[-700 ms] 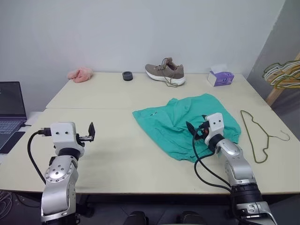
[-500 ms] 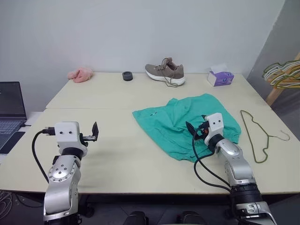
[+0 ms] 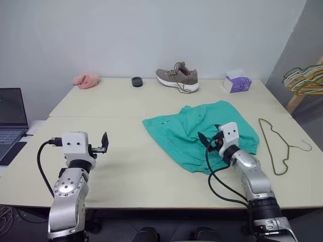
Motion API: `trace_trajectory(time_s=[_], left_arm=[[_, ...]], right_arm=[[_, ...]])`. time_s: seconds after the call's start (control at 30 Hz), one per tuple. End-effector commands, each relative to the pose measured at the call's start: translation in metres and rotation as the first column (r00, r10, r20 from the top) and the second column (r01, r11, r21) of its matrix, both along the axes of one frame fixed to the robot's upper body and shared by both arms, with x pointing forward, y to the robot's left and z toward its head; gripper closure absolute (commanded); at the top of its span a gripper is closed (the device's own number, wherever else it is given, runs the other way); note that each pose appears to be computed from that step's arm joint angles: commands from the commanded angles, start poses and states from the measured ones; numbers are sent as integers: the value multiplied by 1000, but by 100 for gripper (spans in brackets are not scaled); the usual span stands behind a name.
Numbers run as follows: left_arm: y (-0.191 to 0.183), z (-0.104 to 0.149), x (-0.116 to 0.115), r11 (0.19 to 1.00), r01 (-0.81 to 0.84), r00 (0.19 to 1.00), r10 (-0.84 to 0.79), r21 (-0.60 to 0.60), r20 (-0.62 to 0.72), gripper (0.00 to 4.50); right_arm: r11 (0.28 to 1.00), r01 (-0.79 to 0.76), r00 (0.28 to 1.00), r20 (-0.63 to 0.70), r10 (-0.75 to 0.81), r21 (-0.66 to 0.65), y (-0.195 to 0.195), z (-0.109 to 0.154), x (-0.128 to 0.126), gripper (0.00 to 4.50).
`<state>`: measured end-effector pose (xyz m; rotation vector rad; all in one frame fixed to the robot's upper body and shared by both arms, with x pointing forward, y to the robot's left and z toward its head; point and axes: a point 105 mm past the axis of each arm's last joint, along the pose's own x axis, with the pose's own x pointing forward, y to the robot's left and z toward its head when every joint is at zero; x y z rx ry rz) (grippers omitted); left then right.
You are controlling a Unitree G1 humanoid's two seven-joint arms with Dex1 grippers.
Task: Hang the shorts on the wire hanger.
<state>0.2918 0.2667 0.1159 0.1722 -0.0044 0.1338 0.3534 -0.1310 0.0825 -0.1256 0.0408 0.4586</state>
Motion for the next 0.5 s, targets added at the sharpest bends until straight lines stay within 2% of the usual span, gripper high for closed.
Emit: trace_trajectory(time_s=[0.03,0.17,0.27,0.33,0.4,0.5], left_arm=[[-2,17,-3,1000,27,997,-28,10,76,0],[-12,21,-6,992,114,988,-109,-44,110,0],[-17,21,-8,985,163,982,-157,-50,107,0],[-18,20,-10,979,203,976,-199,-35,89,0],[-19,16,-12,963,267,963,-264,-46,50,0],[-26,7,-20,909,416,907,-417,-41,-50,0]], right_arm=[[999,-34,996,82,33,9,4,22,0,5],[997,-73,993,89,72,2,10,24,-2,5],[982,-189,978,80,191,-28,22,27,-11,5],[936,-342,936,56,347,-83,34,28,-28,5],[857,-498,865,-8,502,-136,42,25,-50,5],[761,-622,783,-137,607,-184,40,16,-73,5]])
